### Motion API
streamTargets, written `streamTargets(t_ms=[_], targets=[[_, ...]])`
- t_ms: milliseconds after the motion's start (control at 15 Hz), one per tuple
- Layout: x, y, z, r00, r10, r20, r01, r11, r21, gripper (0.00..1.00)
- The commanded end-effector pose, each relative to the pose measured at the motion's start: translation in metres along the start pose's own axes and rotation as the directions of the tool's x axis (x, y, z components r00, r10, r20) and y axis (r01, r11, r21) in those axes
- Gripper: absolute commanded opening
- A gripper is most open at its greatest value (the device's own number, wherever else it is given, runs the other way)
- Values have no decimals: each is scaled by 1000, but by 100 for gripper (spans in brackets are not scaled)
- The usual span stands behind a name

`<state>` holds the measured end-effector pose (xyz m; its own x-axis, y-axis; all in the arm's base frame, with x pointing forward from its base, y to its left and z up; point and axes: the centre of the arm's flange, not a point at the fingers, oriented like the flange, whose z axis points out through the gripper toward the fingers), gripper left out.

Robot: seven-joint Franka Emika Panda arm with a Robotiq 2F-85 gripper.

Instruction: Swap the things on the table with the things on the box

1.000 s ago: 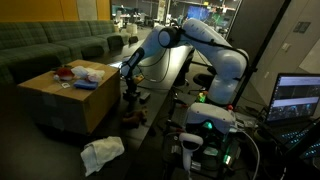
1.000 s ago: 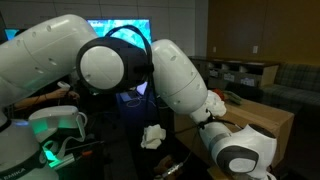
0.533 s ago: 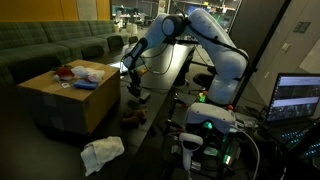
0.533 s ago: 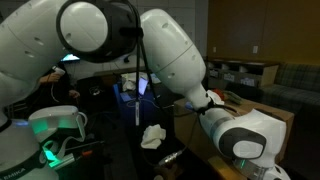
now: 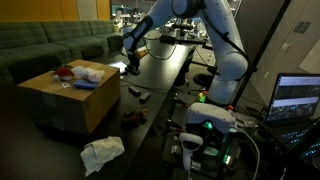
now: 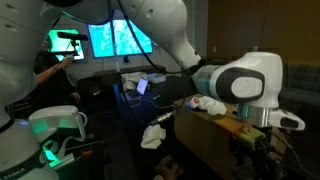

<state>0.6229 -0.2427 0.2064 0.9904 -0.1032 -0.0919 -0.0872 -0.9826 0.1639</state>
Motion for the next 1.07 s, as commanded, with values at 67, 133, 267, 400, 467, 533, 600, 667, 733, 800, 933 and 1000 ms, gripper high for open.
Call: streamTargets(t_ms=[67, 133, 267, 400, 467, 533, 600, 667, 733, 800, 933, 1000], targets=[[3, -40, -87, 993, -33, -110, 27, 998, -58, 32], [10, -51, -100, 990, -48, -131, 40, 997, -62, 32], [23, -78, -117, 982, -84, -170, 73, 995, -71, 32], [32, -100, -131, 973, -126, -193, 114, 991, -72, 32], [38, -115, -133, 967, -151, -203, 139, 988, -73, 32], [41, -126, -137, 962, -169, -213, 157, 985, -71, 32], [47, -139, -136, 957, -188, -220, 177, 982, -66, 32], [52, -150, -137, 953, -202, -224, 193, 979, -64, 32], [59, -160, -134, 951, -214, -225, 205, 977, -63, 32], [62, -168, -133, 947, -227, -227, 219, 974, -60, 32], [72, -178, -127, 943, -240, -230, 231, 971, -65, 32], [78, -182, -122, 943, -243, -227, 234, 970, -67, 32]])
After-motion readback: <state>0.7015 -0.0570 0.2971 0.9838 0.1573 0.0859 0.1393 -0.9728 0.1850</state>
